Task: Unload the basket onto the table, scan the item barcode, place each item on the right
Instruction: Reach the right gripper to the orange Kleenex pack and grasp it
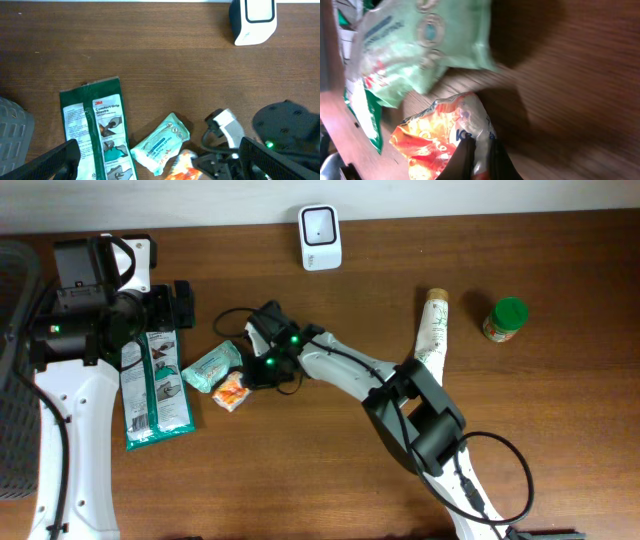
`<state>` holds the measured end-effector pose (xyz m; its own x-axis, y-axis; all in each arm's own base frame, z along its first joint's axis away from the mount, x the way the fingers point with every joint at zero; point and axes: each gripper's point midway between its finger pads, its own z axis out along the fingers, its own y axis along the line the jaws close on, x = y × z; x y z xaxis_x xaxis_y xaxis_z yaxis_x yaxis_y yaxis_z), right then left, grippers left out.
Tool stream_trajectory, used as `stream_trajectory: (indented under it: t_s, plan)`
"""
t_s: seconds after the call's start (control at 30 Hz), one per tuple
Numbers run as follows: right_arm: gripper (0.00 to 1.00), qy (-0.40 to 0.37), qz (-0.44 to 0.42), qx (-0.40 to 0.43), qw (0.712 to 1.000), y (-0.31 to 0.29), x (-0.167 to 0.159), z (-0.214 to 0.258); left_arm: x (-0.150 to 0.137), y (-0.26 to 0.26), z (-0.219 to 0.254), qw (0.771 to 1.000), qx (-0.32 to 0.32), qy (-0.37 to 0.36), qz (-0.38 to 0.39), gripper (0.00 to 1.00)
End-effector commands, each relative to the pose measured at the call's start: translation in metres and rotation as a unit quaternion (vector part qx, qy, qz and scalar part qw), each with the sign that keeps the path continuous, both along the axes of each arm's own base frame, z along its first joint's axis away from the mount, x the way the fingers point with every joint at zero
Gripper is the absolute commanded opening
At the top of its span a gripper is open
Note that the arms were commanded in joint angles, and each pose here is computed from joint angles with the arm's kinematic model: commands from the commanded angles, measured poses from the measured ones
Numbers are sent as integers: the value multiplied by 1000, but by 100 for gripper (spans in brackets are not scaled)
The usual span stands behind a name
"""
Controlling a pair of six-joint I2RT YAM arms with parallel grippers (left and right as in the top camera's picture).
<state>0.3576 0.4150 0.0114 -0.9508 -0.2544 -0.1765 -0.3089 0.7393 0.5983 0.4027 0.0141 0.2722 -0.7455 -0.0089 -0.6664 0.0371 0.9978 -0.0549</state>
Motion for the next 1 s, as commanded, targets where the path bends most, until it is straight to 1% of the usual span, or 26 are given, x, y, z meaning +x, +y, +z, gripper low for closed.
stream_trajectory:
  t_s: [0.0,0.1,0.13,0.2,0.33,0.37,0.4,0.47,0.53,0.6,0.67,0.77,0.83,0.9,0.97]
  plan:
    - [4,-85,16,2,996,-47,39,57,2,-2,5,1000,0,-7,-7,99]
    - [4,-121,48,-13,991,-80,47,79,2,-2,5,1000,0,-7,-7,99]
    - [4,-125,52,-31,990,-94,48,79,2,-2,5,1000,0,-7,-7,99]
    - [4,-120,49,-72,989,-119,51,70,2,-2,5,1000,0,-7,-7,99]
    - [5,-125,79,-147,978,-151,51,49,2,-2,5,1000,0,-7,-7,99]
    - [23,-131,83,-171,973,-158,53,45,2,-2,5,1000,0,-7,-7,99]
    - [29,-133,82,-175,972,-159,53,45,2,-2,5,1000,0,-7,-7,99]
    - [38,-134,81,-175,972,-159,54,45,2,-2,5,1000,0,-7,-7,99]
    - [40,-127,80,-158,976,-154,52,48,2,-2,5,1000,0,-7,-7,99]
    - [40,-111,70,-133,982,-146,48,50,2,-2,5,1000,0,-7,-7,99]
    - [39,-80,34,-101,991,-134,44,55,2,-2,5,1000,0,-7,-7,99]
    - [34,-46,-34,-92,994,-123,46,54,2,-2,5,1000,0,-7,-7,99]
    - [25,-23,-79,-97,992,-117,46,47,2,-2,5,1000,0,-7,-7,99]
    - [16,5,-105,-102,989,-107,40,32,2,-2,5,1000,0,-7,-7,99]
    - [15,24,-105,-110,988,-99,32,17,2,-2,5,1000,0,-7,-7,99]
